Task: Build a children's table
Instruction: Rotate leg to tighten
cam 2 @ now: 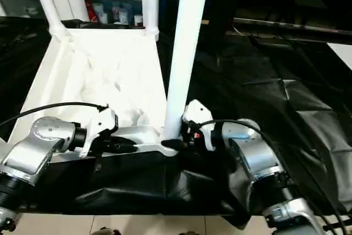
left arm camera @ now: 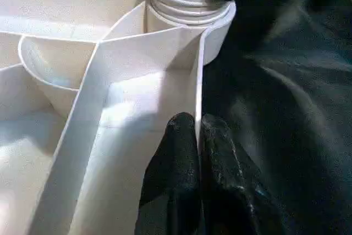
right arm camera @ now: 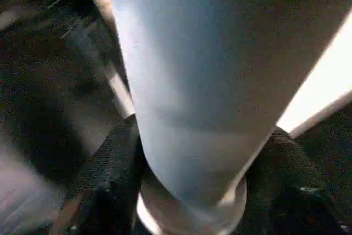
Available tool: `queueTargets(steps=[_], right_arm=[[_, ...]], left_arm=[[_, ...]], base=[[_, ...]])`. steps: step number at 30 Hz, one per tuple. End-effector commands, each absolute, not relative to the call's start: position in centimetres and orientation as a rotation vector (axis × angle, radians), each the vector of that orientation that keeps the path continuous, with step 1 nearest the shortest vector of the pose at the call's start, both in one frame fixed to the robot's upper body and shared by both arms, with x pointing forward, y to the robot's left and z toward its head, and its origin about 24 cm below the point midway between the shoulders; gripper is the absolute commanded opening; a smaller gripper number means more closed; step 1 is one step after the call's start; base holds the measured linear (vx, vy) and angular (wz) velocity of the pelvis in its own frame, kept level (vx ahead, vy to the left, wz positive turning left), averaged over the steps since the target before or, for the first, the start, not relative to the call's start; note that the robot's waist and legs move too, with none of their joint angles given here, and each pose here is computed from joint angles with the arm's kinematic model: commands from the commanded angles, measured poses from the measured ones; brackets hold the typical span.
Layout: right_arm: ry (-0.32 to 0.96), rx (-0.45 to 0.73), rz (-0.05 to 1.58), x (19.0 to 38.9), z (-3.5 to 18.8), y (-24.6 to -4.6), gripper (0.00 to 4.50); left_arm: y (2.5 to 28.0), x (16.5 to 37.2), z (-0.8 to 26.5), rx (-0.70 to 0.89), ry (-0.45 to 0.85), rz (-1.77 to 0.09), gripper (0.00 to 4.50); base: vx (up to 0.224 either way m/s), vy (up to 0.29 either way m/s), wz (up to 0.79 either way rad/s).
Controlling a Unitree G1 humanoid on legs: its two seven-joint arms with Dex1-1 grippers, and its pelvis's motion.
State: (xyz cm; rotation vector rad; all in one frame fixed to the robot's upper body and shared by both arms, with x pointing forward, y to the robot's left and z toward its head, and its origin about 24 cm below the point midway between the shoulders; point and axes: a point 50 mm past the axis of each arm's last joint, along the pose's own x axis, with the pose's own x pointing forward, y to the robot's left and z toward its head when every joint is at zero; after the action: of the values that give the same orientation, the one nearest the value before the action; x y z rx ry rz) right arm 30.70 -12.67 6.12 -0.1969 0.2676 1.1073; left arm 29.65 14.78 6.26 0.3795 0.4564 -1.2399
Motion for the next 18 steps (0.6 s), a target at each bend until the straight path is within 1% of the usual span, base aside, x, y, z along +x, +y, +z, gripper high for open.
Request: queueTargets(steps=[1, 2, 3, 4, 6, 7, 9, 10, 11, 14, 15, 16, 17, 18], right_arm=[[0.347, -0.185, 0.945, 31.2, 4.4, -13.1, 2.31], [0.353, -0.145, 0.845, 31.6, 3.9, -12.7, 2.22], [0.357, -0.122, 0.785, 31.7, 3.6, -12.3, 2.18], [0.357, -0.120, 0.778, 31.8, 3.6, -12.3, 2.18], [0.364, -0.089, 0.683, 32.0, 3.2, -11.5, 2.13], [0.364, -0.087, 0.677, 32.0, 3.2, -11.5, 2.13], [0.367, -0.066, 0.602, 32.1, 3.0, -10.2, 2.13], [0.367, -0.066, 0.602, 32.1, 3.0, -10.2, 2.13], [0.362, -0.060, 0.592, 32.2, 3.0, -9.2, 2.13], [0.341, -0.052, 0.589, 32.4, 3.3, -8.7, 2.13], [0.329, -0.043, 0.591, 32.5, 3.6, -8.7, 2.44], [0.305, -0.021, 0.595, 32.7, 4.0, -8.9, 2.63], [0.295, -0.014, 0.594, 32.7, 4.2, -9.0, 2.77], [0.284, -0.002, 0.606, 32.8, 4.5, -9.2, 2.79]], left_arm=[[13.6, 29.8, 4.8, 0.329, 0.474, -1.191, 0.00], [12.8, 30.4, 4.5, 0.333, 0.467, -1.137, 0.00], [12.1, 30.7, 4.4, 0.336, 0.464, -1.106, 0.00], [12.0, 30.7, 4.4, 0.336, 0.463, -1.101, 0.00], [10.7, 31.3, 4.3, 0.336, 0.452, -1.042, 0.00], [10.5, 31.4, 4.3, 0.334, 0.451, -1.040, 0.00], [8.1, 31.6, 4.2, 0.314, 0.436, -1.012, 0.00], [8.1, 31.6, 4.2, 0.314, 0.436, -1.012, 0.00], [6.9, 31.7, 4.2, 0.326, 0.423, -1.024, 0.00], [6.6, 31.7, 4.3, 0.345, 0.415, -1.039, 0.00], [6.7, 31.8, 4.4, 0.349, 0.411, -1.041, 0.00], [7.1, 31.8, 4.5, 0.352, 0.409, -1.046, 0.00], [7.3, 31.8, 4.5, 0.353, 0.409, -1.047, 0.00], [7.5, 31.8, 4.5, 0.359, 0.406, -1.048, 0.00]], base=[[0.000, 0.000, 0.00], [0.000, 0.000, 0.00], [0.000, 0.000, 0.00], [0.000, 0.000, 0.00], [0.000, 0.000, 0.00], [0.000, 0.000, 0.00], [0.000, 0.000, 0.00], [0.000, 0.000, 0.00], [0.000, 0.000, 0.00], [0.000, 0.000, 0.00], [0.000, 0.000, 0.00], [0.000, 0.000, 0.00], [0.000, 0.000, 0.00], [0.000, 0.000, 0.00]])
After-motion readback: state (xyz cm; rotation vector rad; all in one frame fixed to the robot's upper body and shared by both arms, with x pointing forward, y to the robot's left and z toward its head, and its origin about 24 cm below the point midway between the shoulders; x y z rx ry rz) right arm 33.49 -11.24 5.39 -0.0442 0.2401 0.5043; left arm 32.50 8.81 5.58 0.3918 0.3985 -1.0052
